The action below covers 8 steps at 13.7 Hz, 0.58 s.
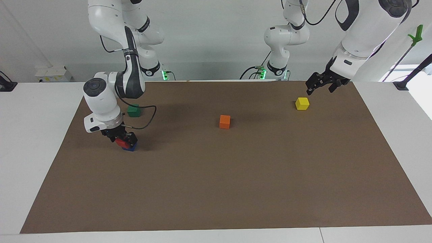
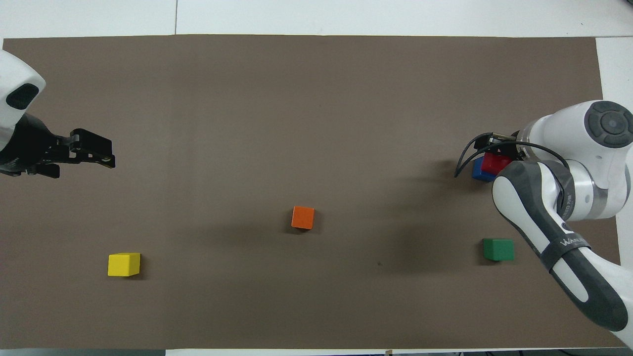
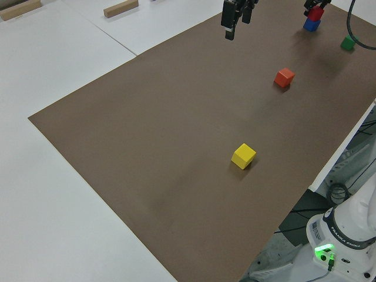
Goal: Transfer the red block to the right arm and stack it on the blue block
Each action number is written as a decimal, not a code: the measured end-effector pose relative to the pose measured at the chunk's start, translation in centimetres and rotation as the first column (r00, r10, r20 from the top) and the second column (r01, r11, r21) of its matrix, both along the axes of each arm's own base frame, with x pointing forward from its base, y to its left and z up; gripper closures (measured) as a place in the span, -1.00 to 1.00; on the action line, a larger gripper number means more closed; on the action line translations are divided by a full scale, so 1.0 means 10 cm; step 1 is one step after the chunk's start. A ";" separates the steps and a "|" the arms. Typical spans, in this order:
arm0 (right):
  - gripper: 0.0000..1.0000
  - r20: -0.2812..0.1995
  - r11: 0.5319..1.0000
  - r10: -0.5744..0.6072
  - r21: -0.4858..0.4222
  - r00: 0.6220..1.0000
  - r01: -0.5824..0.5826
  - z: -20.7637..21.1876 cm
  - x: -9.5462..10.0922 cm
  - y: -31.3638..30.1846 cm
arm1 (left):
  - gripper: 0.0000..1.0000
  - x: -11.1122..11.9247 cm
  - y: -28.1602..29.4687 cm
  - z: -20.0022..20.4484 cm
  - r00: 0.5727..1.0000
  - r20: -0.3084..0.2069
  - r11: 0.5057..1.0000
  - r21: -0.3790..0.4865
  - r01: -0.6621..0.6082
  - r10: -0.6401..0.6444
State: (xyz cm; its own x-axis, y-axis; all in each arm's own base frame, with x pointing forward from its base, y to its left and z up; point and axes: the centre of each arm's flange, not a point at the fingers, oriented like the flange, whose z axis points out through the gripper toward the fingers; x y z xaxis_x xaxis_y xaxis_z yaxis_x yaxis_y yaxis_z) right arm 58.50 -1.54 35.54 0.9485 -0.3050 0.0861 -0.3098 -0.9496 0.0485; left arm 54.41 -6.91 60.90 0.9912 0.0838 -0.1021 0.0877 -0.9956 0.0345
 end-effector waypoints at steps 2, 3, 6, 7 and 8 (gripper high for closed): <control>-1.00 -0.012 0.998 0.059 -0.007 0.998 -0.059 0.32 0.04 -0.01 | -1.00 -0.01 0.02 0.02 1.000 0.004 1.000 0.000 -0.004 0.004; -1.00 -0.020 0.996 0.091 -0.010 0.996 -0.091 0.54 0.05 -0.02 | -1.00 -0.02 0.03 0.04 1.000 0.008 1.000 0.000 -0.005 0.005; -1.00 0.001 0.987 0.160 -0.021 0.987 -0.160 1.21 0.08 -0.03 | -1.00 -0.03 0.08 0.07 1.000 0.012 1.000 0.000 -0.014 0.014; -1.00 0.009 0.984 0.179 -0.024 0.984 -0.179 1.38 0.07 -0.04 | -1.00 -0.03 0.10 0.07 1.000 0.012 1.000 0.000 -0.018 0.018; -1.00 0.010 0.980 0.196 -0.026 0.981 -0.196 1.52 0.05 -0.03 | -1.00 -0.03 0.10 0.07 1.000 0.012 1.000 0.000 -0.019 0.019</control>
